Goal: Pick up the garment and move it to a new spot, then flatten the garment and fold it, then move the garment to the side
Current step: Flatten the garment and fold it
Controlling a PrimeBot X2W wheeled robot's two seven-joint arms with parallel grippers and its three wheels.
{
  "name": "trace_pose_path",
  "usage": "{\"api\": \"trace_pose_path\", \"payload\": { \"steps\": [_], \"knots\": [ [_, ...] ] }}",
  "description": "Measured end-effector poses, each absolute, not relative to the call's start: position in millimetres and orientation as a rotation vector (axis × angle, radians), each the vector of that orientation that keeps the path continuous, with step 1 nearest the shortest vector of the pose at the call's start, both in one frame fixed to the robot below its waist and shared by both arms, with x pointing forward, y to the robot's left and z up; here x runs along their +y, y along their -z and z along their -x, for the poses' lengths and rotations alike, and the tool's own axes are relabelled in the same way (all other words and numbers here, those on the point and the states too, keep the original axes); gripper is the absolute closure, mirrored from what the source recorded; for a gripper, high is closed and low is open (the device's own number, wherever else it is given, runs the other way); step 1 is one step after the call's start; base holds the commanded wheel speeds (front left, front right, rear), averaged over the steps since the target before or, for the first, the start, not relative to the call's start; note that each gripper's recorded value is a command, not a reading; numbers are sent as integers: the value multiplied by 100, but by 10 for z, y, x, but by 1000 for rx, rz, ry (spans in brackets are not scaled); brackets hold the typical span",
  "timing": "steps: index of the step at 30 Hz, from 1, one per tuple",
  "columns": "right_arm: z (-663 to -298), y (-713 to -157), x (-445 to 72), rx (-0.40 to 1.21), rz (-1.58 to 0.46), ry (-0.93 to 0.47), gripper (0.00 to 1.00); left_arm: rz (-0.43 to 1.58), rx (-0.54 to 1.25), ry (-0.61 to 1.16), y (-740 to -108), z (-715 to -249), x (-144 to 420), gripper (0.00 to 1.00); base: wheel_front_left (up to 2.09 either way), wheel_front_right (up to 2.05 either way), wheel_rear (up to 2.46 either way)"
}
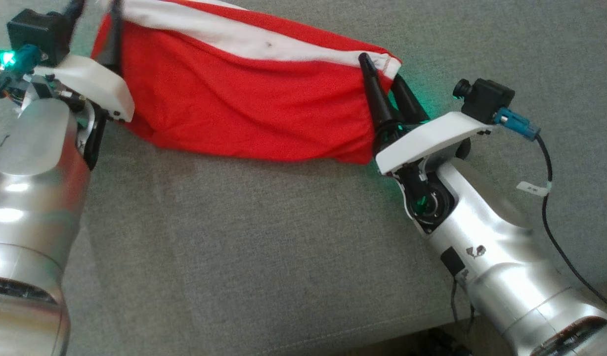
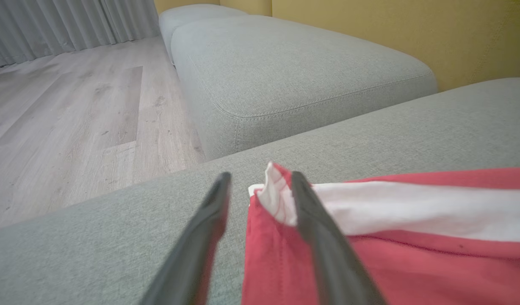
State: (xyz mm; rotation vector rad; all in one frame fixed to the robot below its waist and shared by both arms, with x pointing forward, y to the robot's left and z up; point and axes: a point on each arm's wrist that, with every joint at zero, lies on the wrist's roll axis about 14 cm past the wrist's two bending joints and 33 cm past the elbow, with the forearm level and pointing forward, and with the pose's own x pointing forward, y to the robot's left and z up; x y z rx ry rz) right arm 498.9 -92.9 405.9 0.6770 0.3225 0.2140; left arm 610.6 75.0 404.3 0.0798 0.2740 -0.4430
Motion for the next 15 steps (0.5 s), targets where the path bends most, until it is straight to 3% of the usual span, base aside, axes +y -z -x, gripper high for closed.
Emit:
{"api": "trace_pose_path", "payload": {
  "steps": [15],
  "knots": [
    [-4686, -4045, -1139, 326, -649, -146, 0, 84, 268, 299, -4096, -5598, 1002, 0, 0, 0, 0]
  ]
}}
